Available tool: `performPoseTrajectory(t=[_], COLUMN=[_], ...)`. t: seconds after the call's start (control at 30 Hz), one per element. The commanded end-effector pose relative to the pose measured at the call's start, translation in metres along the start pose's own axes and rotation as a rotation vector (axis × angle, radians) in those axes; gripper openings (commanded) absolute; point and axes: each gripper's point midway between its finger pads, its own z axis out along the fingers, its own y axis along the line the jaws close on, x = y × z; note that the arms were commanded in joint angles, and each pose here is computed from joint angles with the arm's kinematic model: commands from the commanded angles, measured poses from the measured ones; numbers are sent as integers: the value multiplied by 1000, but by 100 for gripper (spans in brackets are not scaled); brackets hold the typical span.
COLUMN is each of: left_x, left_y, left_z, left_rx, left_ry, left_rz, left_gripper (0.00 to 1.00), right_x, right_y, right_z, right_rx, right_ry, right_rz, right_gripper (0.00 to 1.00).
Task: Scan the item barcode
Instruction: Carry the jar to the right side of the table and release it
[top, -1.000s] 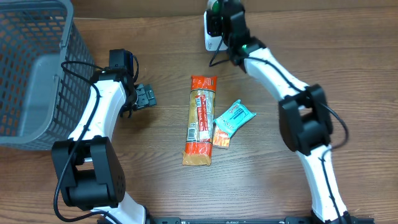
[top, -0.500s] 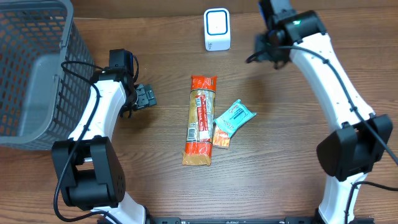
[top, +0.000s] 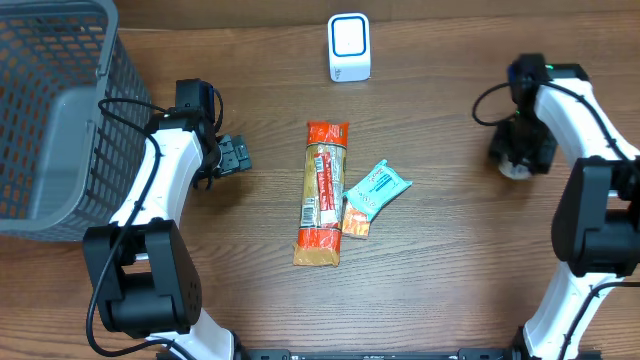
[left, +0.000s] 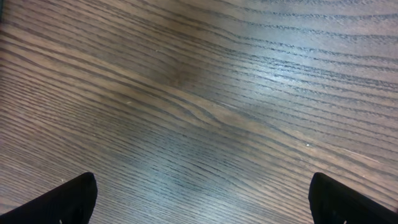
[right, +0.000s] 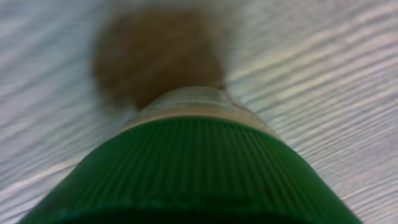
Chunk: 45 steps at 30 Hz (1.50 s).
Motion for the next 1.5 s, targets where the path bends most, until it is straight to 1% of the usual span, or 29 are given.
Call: performPoseTrajectory(t=[0.0, 0.03, 0.07, 0.1, 0.17, 0.3, 0.33, 0.4, 0.53, 0.7, 0.8, 0.87, 0.97, 1.1, 1.27, 1.37, 1.47], left_x=[0, 0, 0, 0, 0, 0, 0, 0, 0, 0, 0, 0, 0, 0, 0, 0, 0], left_y=[0, 0, 0, 0, 0, 0, 0, 0, 0, 0, 0, 0, 0, 0, 0, 0, 0], left_z=[-1, -1, -1, -1, -1, -1, -1, -1, -1, -1, -1, -1, -1, -1, -1, -1, -1], left_rx=[8, 8, 8, 8, 8, 8, 8, 8, 8, 8, 8, 8, 8, 8, 8, 8, 8], left_ry=[-1, -1, -1, -1, -1, -1, -1, -1, -1, -1, -1, -1, -1, -1, -1, -1, -1], left_rz=[-1, -1, -1, -1, -1, -1, -1, -1, -1, -1, -1, -1, -1, -1, -1, -1, -1], left_gripper=[100, 100, 100, 100, 100, 100, 100, 100, 100, 100, 100, 100, 100, 100, 100, 100, 100], right_x=[-4, -4, -4, -4, -3, 4, 7, 10, 10, 10, 19, 32, 49, 68, 94, 113, 134], right_y=[-9, -12, -14, -16, -18, -21, -23, -25, -28, -28, -15, 5, 31, 51, 77, 99, 125], right_z=[0, 1, 2, 2, 2, 2, 0, -4, -22, -71, -106, -130, -152, -154, -138, -123, -109], right_rx=[2, 2, 4, 5, 7, 18, 23, 26, 11, -64, -177, -301, -442, -500, -515, -528, -533], right_ry=[-13, -10, -5, -3, 4, 28, 41, 44, 2, -125, -189, -212, -212, -161, -97, -70, -76], right_rz=[40, 46, 51, 54, 58, 55, 52, 52, 58, 69, 52, -22, -110, -164, -232, -305, -407], right_gripper=[44, 48, 56, 62, 70, 76, 80, 83, 84, 84, 84, 84, 83, 83, 82, 80, 78])
